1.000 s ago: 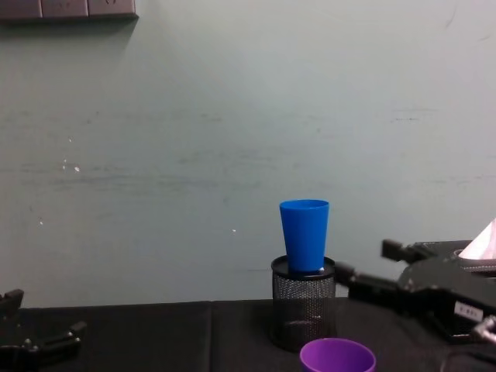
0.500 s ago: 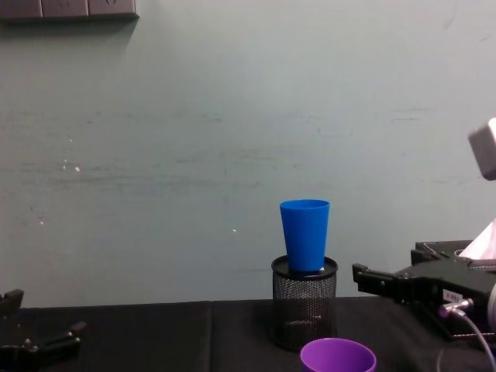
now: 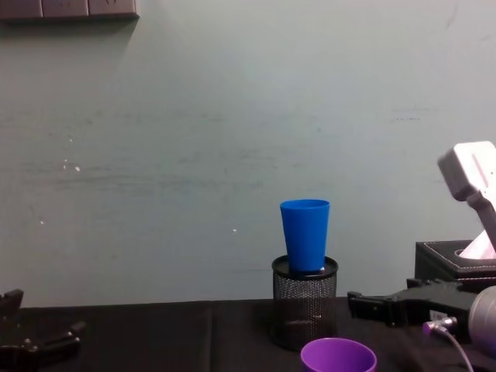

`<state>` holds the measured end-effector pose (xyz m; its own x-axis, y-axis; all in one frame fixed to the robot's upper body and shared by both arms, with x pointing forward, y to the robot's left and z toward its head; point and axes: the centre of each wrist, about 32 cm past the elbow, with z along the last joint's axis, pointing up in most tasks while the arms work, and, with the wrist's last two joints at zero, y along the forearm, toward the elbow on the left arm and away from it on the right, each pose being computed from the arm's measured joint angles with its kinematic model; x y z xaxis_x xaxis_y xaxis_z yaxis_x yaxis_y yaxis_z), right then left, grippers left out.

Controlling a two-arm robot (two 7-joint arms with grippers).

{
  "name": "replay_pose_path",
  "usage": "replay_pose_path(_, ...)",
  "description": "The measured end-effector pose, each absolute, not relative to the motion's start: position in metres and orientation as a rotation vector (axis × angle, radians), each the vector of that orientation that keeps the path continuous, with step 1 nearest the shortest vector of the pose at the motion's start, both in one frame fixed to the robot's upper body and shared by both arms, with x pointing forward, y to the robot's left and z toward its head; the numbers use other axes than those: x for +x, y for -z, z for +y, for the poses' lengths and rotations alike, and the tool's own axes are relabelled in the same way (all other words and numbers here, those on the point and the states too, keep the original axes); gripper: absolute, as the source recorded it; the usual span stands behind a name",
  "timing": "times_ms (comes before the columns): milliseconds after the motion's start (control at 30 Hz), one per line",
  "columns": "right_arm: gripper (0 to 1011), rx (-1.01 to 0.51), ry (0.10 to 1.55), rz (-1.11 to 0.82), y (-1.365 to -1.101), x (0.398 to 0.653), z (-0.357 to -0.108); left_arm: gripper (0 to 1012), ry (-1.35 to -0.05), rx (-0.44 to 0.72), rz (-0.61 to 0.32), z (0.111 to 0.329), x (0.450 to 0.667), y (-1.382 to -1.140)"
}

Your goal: Pick up one cup with a gripper and tap it against the other cup.

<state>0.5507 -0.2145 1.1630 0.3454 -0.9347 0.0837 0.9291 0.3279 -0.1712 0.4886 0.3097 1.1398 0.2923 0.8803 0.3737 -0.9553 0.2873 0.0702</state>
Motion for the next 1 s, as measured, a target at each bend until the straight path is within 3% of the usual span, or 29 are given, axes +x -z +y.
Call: replay_pose_path(1000, 1003, -0.201, 1.227, 0.026, -1.1649, 0.5492, -0.2152, 1000, -1.248, 0.304, -0.285, 0.3097, 0.4886, -1.1398)
